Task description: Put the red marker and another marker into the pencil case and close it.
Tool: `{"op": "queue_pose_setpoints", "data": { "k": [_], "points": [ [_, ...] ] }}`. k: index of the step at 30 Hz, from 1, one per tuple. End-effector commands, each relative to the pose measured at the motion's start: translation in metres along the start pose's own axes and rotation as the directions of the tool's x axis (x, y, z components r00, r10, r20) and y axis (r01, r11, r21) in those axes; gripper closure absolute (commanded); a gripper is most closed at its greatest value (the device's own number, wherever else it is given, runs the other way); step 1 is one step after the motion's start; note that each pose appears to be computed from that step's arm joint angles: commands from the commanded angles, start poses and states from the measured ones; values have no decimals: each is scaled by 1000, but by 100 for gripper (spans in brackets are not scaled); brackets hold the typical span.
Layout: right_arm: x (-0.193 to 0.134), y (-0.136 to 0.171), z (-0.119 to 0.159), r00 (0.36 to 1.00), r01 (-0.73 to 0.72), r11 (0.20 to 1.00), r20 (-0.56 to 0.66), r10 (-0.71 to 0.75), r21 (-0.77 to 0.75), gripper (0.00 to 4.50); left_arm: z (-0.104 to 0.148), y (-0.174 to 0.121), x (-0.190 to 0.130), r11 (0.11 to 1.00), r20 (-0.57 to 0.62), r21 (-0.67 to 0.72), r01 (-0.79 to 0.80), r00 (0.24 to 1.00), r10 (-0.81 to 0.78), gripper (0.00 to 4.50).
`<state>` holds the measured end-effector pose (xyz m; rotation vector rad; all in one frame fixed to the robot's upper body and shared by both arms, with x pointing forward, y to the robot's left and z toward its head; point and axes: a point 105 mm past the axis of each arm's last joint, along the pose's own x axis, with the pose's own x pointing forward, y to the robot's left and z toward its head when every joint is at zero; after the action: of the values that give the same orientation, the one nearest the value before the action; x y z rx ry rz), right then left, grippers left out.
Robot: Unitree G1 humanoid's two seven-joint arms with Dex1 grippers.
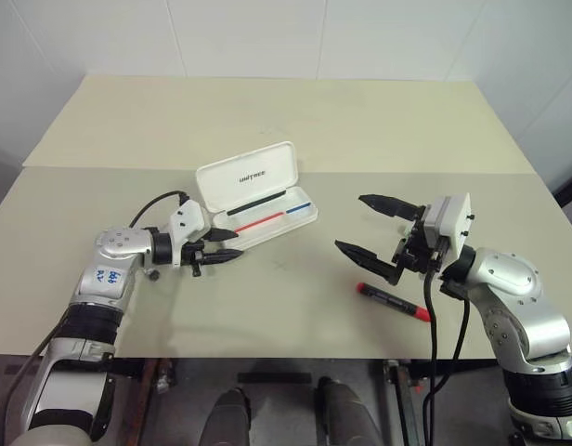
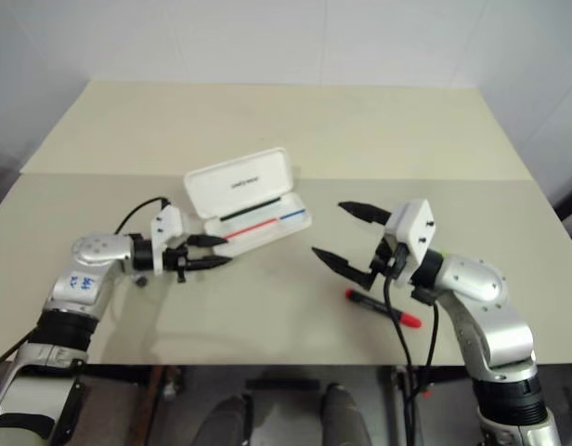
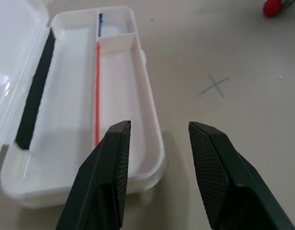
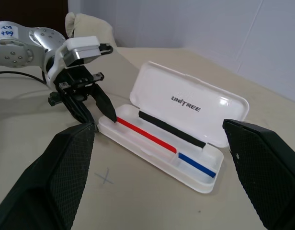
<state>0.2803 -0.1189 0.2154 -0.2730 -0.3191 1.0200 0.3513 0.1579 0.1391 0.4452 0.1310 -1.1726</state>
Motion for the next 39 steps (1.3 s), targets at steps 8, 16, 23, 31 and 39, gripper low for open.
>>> {"op": "queue_pose_setpoints", "data": {
  "k": [8,16,23,31,39],
  "points": [
    [3,4,19,999,6,999,50,-4,-41,0,-4,-2,4,997,-86,8,71,994,-70,258],
    [7,1,28,997,14,998,79,-9,-67,0,-8,-2,8,992,-172,-10,123,977,-123,258],
    [9,-3,34,995,23,996,96,-15,-85,0,-6,-4,10,986,-200,-5,164,966,-162,344],
    [11,-6,38,995,14,995,102,-4,-95,0,1,-4,15,976,-227,62,207,955,-188,448],
    [5,-8,31,998,-4,997,66,9,-83,0,24,-25,23,948,-176,137,288,949,-263,448]
  ]
}}
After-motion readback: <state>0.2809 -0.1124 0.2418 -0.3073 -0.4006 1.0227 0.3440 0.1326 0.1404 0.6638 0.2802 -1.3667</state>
